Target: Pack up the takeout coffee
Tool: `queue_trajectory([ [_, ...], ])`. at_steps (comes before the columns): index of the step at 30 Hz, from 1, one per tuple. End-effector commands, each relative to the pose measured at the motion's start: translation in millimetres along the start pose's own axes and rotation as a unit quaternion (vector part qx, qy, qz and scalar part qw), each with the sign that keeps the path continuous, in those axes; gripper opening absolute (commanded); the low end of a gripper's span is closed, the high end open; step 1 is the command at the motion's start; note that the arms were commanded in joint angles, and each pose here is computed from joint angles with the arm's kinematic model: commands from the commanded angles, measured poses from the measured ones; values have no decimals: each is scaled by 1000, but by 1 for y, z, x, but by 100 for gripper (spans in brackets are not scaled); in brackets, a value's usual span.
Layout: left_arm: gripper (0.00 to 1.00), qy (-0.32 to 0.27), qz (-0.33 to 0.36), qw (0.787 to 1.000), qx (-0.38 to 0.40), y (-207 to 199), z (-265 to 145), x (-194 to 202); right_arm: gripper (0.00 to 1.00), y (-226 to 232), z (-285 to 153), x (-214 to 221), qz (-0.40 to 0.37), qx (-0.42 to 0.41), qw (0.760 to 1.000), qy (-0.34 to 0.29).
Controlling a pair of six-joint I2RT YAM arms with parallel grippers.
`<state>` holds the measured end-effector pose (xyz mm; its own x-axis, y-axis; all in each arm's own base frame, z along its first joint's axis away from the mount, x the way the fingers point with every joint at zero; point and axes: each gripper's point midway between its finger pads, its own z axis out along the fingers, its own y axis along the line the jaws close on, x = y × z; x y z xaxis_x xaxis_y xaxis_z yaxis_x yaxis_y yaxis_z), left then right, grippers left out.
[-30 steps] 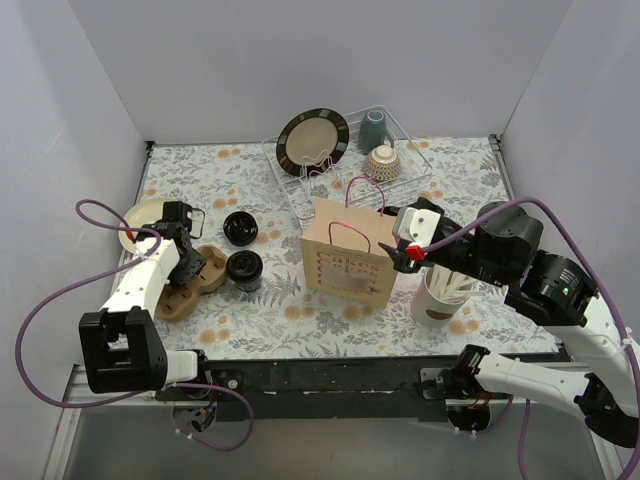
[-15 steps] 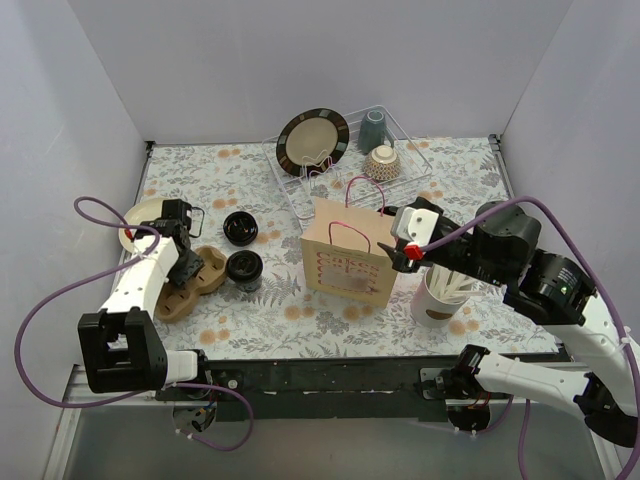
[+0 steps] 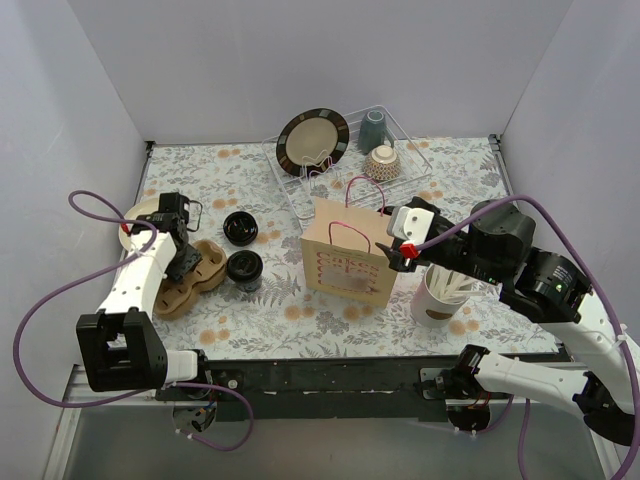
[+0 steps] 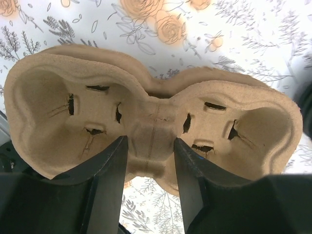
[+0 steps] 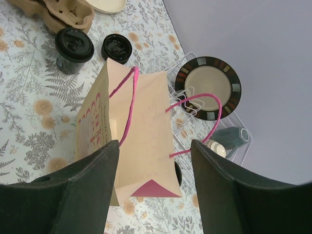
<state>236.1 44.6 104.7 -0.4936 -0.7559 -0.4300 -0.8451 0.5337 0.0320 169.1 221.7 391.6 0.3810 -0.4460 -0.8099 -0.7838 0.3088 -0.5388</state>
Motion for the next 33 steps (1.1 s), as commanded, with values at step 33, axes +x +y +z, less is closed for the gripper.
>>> queue_trajectory([
  [33, 21, -86, 11, 965, 247, -69, -157, -88, 68, -74, -24, -10, 155, 224, 962, -6],
])
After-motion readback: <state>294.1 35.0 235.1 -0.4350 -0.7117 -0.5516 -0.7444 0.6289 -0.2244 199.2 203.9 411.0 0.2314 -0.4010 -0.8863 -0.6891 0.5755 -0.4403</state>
